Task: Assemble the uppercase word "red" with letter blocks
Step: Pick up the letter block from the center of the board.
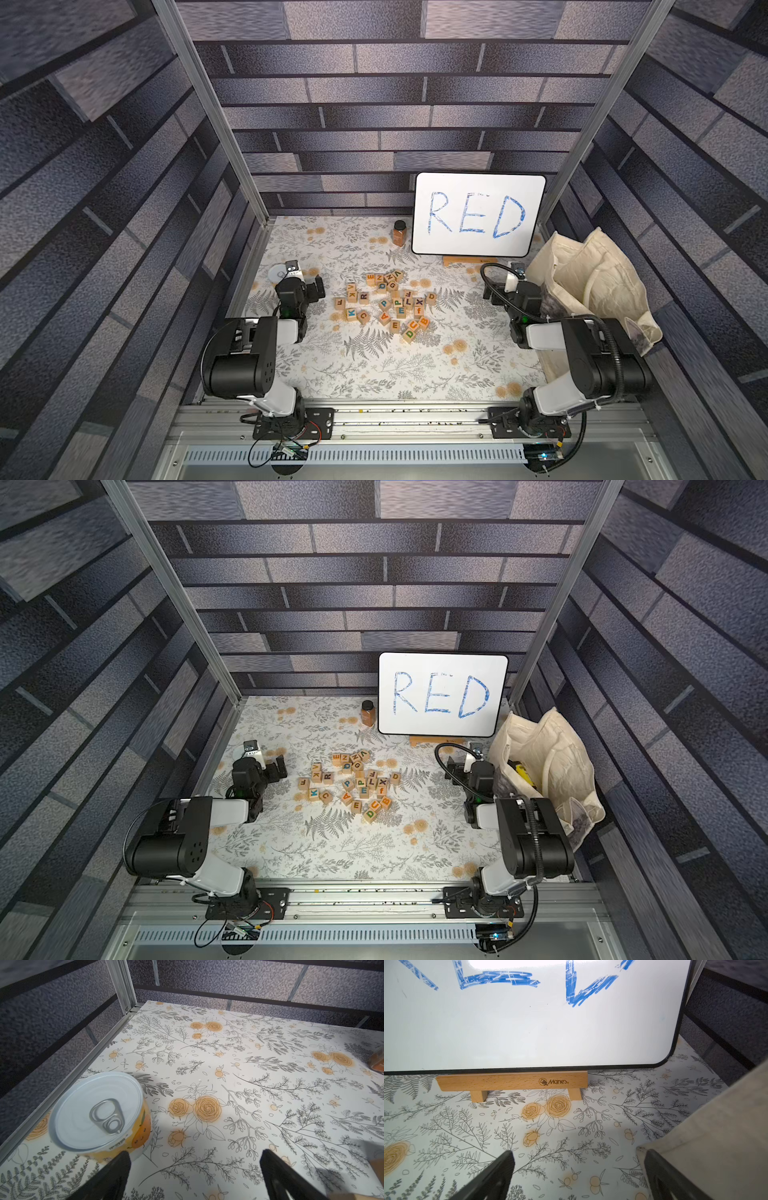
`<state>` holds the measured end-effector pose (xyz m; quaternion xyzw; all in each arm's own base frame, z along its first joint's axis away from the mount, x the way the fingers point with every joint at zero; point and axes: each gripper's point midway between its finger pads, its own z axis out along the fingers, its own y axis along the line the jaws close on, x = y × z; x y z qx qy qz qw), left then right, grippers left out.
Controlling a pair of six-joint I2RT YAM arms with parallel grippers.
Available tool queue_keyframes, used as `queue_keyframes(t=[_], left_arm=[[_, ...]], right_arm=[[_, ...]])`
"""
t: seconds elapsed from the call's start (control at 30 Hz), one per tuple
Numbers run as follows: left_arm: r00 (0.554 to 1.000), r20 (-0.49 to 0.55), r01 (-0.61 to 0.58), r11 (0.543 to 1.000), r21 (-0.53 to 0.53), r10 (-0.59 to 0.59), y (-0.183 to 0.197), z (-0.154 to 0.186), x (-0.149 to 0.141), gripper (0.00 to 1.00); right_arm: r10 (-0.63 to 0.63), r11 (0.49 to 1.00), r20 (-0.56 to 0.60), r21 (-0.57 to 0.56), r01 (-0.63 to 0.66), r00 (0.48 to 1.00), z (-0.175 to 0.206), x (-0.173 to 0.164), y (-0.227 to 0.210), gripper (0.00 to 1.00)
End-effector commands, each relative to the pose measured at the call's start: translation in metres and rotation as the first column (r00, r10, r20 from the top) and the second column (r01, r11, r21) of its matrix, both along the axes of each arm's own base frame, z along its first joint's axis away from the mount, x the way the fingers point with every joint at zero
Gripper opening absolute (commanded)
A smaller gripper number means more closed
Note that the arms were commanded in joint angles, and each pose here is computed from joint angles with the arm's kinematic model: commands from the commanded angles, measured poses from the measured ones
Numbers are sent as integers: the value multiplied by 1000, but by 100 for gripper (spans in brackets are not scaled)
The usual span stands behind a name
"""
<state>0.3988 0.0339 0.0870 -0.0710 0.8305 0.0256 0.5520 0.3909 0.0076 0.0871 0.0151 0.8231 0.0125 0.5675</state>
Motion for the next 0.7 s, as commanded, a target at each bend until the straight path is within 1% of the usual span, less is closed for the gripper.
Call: queue_keyframes(t=[0.0,0.67], left_arm=[[1000,6,3,1000,10,-4,1,1,0,100],[1000,7,5,1000,8,-5,1,2,1,100]], right_arm=[[-3,1000,28,10,2,1000,5,1,-1,100],[-3,1000,22,9,2,1000,4,0,-1,100]])
